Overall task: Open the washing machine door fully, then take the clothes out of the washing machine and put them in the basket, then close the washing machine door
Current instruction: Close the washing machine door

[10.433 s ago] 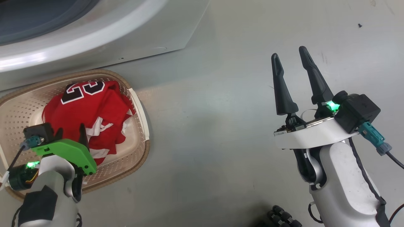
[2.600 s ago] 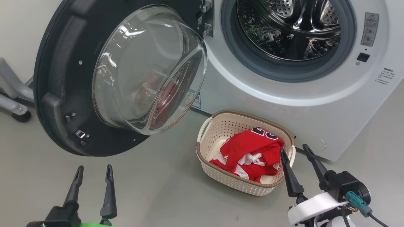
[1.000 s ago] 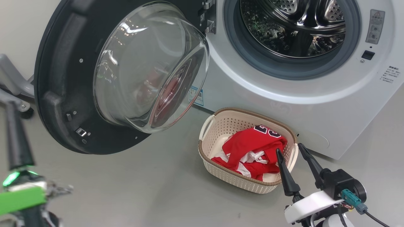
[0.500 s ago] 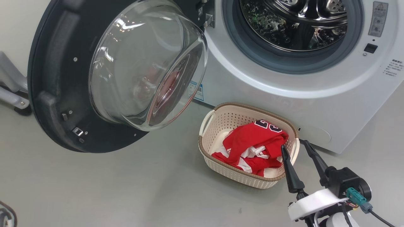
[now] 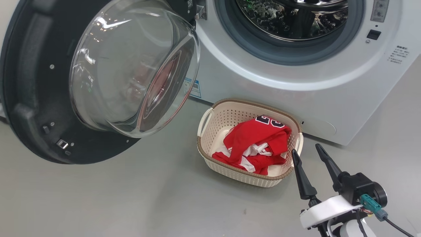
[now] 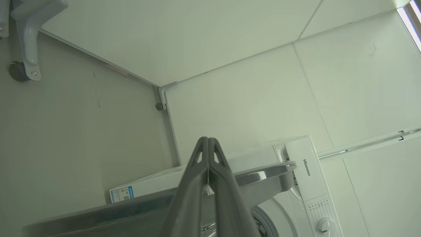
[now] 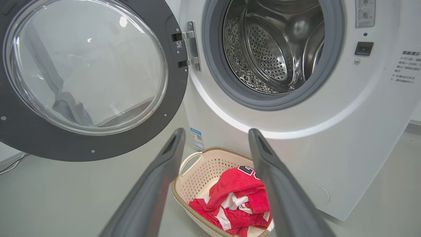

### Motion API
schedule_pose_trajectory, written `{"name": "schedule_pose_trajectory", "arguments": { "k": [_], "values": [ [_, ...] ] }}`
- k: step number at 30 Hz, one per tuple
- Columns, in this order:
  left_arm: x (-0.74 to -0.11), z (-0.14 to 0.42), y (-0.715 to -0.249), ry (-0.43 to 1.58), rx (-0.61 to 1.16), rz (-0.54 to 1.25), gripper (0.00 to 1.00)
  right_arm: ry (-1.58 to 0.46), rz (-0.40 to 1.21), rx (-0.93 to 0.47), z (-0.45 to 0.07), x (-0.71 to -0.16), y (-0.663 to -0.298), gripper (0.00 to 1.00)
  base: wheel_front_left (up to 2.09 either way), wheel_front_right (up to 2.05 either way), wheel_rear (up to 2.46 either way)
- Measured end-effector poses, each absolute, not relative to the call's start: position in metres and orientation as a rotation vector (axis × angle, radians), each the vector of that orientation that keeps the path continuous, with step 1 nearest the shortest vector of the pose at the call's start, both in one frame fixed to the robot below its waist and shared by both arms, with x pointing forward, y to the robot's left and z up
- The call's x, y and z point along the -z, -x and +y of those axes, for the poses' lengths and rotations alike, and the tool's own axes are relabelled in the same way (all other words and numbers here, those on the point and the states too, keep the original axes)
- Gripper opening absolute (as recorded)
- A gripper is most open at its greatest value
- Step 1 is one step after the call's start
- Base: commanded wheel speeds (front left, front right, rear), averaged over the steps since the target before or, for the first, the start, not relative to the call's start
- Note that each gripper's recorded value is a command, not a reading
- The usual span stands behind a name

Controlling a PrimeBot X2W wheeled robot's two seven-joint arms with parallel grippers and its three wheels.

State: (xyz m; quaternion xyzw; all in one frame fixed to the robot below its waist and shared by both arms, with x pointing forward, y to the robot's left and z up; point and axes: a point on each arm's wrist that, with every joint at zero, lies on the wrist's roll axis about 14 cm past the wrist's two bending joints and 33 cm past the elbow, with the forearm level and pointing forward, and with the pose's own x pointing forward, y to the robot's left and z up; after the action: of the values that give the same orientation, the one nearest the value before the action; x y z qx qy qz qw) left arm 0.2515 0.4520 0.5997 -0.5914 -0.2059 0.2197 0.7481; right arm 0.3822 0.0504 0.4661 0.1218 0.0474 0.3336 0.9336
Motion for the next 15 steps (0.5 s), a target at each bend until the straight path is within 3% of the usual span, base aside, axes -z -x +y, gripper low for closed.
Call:
{"name": "schedule_pose_trajectory", "arguments": {
  "k": [5,15],
  "values": [
    [-0.574,0.444,-0.271,1.316,-0.472,-0.303,0.00,-0.254,0.090,-0.654,0.043,-0.466,-0.389,1.00,0.00,0.00,0.00],
    [-0.552,0.432,-0.298,1.381,-0.434,-0.190,0.00,-0.248,0.096,-0.603,0.024,-0.460,-0.398,1.00,0.00,0.00,0.00]
  ]
}}
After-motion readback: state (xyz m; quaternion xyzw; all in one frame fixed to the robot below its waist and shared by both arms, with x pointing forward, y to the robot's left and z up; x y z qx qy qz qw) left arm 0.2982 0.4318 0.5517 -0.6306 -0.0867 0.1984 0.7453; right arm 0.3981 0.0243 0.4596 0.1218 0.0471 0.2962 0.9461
